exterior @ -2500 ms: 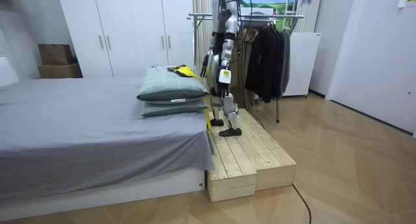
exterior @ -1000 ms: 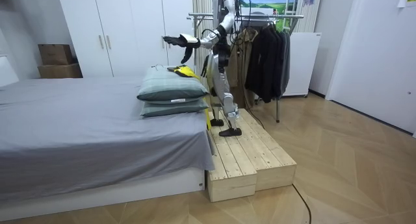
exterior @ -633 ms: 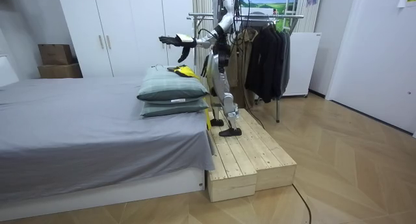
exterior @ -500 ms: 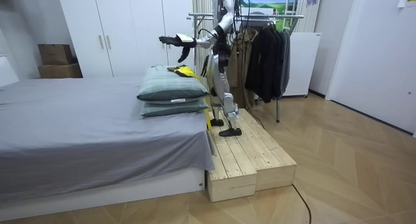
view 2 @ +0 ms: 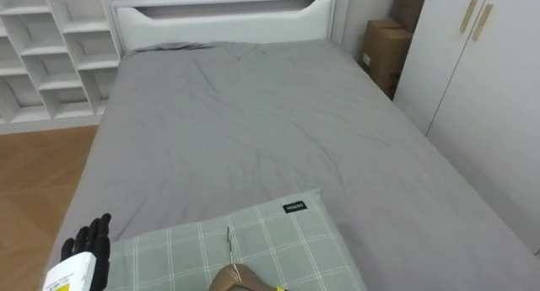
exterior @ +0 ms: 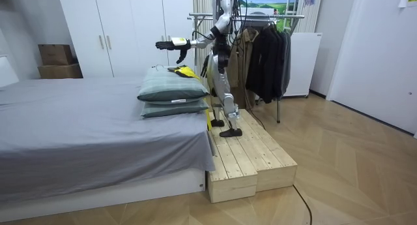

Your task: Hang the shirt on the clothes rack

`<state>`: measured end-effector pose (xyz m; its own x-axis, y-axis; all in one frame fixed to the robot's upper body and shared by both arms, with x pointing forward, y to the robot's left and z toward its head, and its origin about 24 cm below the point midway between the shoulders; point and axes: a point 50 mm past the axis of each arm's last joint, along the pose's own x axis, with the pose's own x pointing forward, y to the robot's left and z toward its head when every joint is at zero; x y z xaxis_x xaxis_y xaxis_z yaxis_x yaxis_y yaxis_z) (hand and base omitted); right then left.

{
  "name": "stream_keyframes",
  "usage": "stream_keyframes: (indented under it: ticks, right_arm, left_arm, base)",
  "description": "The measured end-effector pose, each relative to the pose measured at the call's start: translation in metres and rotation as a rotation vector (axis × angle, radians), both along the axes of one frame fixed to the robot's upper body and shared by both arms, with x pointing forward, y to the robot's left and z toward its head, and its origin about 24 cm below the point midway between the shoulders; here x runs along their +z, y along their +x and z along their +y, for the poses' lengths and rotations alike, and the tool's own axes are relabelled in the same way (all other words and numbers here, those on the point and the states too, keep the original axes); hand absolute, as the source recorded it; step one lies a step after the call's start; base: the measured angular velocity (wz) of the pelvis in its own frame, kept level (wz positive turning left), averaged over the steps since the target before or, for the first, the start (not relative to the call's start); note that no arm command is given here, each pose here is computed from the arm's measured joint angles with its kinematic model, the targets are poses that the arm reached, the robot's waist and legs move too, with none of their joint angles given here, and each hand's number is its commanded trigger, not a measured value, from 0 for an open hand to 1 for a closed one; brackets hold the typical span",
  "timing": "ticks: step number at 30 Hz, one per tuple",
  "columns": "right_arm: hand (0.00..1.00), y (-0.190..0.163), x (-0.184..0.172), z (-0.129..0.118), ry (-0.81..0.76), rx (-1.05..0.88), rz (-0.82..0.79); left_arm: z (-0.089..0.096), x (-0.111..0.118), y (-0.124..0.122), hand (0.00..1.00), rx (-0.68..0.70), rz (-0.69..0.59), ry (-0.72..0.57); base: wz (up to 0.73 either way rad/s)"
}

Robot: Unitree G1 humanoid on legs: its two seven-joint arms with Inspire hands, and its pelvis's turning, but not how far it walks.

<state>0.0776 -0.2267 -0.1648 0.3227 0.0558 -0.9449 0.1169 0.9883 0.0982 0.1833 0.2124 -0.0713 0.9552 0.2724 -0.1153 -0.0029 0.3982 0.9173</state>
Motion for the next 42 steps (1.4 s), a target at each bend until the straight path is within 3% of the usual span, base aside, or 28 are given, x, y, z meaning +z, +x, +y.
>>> stream_keyframes:
  ticks: [7, 16, 21, 30, 42]
  right_arm:
    - [0.0, 0.001, 0.0, 0.0, 0.009, -0.003, -0.004]
    - [0.0, 0.001, 0.0, 0.001, 0.009, 0.009, -0.004]
    - [0.0, 0.002, 0.0, 0.001, 0.019, 0.014, -0.009]
    - [0.0, 0.001, 0.0, 0.006, 0.057, 0.027, -0.018]
    - [0.0, 0.001, 0.0, 0.008, 0.084, 0.035, -0.02]
  left_arm:
    - [0.0, 0.0, 0.001, 0.0, -0.024, 0.032, -0.009]
    - [-0.018, 0.004, 0.007, 0.0, -0.131, 0.052, -0.041]
    - [-0.025, 0.016, 0.015, 0.0, -0.162, 0.001, -0.101]
    - [-0.03, 0.006, 0.008, 0.0, -0.191, 0.104, -0.166]
    - [-0.032, 0.004, 0.006, 0.0, -0.207, 0.127, -0.17]
  base:
    - [0.0]
    - [-0.03]
    - [-0.02]
    - [-0.03]
    - [-0.01]
